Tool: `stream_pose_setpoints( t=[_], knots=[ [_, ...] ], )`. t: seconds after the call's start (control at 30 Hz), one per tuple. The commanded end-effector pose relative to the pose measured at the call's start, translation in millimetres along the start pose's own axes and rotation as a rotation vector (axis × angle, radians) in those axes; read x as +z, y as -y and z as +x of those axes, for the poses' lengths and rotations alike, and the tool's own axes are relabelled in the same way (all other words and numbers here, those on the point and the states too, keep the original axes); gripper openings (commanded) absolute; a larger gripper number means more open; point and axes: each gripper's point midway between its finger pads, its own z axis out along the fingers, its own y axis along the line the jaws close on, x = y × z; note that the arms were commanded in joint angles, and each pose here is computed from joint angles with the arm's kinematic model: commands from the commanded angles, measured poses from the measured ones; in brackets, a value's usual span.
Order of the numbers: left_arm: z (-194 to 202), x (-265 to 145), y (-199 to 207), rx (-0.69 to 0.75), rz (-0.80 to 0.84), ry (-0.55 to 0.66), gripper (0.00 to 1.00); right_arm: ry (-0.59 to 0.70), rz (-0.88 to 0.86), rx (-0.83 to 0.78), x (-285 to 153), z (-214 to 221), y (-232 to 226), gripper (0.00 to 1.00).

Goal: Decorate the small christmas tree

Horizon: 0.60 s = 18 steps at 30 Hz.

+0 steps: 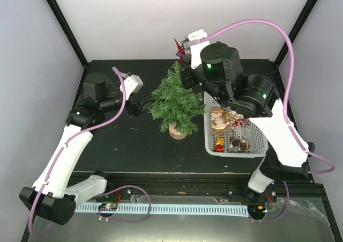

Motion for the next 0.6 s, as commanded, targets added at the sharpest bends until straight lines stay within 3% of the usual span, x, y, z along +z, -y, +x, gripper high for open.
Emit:
stream_pose_setpoints(
  t=[0.0,0.27,0.4,0.57],
  knots=[
    [-17.4,-6.3,-6.3,0.027,-0.034,0.035,0.83,0.081,0.023,0.045,-36.1,-15.2,24.5,0.01],
    [-56.2,-28.3,-10.7,0.121,-0.107,0.085,0.86,0.172,-0.052,0.034,-75.5,-8.0,34.8,0.01],
    [-79.2,-42.0,-1.1,0.15,-0.077,0.116,0.86,0.131,-0.294,-0.025,-86.9,3.6,-3.6,0.01],
    [-93.7,-55.2,39.9,0.157,0.145,0.157,0.85,-0.017,-0.596,-0.11,-87.1,47.0,-67.8,0.01]
  ],
)
